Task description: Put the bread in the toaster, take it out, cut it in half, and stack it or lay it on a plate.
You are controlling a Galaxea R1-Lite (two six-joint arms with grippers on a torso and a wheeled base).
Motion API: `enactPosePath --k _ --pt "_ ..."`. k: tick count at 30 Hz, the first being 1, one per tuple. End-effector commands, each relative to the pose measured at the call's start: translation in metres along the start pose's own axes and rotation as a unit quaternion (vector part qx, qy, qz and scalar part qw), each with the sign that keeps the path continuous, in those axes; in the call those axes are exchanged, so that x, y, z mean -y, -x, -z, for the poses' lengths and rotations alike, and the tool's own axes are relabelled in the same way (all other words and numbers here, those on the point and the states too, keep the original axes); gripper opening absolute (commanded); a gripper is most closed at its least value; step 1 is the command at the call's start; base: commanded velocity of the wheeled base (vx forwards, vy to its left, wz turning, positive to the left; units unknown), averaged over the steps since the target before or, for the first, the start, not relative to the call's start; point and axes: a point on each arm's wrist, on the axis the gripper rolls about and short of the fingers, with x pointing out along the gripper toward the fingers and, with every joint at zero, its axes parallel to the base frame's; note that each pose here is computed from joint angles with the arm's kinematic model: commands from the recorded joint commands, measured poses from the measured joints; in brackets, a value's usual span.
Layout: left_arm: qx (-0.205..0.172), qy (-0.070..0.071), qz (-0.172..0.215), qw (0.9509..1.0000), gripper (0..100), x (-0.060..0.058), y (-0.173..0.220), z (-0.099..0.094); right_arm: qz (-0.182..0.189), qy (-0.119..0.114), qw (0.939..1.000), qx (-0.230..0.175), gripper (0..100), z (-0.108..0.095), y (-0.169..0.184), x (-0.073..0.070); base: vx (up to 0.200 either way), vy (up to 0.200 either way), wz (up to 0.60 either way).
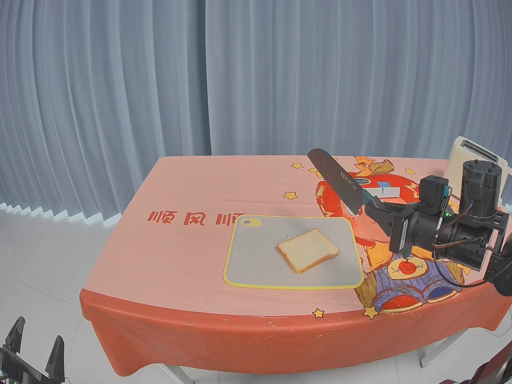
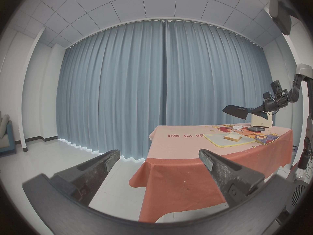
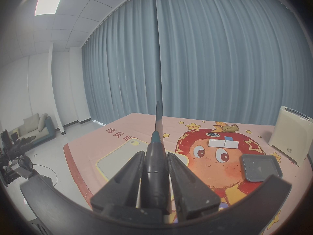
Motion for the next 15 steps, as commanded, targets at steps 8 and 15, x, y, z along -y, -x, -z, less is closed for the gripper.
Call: enactPosePath --k 8,15 --pt "-0.006 0.000 0.000 1.0000 100 0.000 -0.001 0.005 -0.006 0.004 0.9995 -0.029 0 0.019 0.003 -0.002 0.000 0.000 0.00" --pt "-0.006 0.000 0.000 1.0000 100 0.000 -0.001 0.005 -0.021 0.017 0.9987 -0.044 0 0.028 0.007 -0.010 0.000 0.000 0.00"
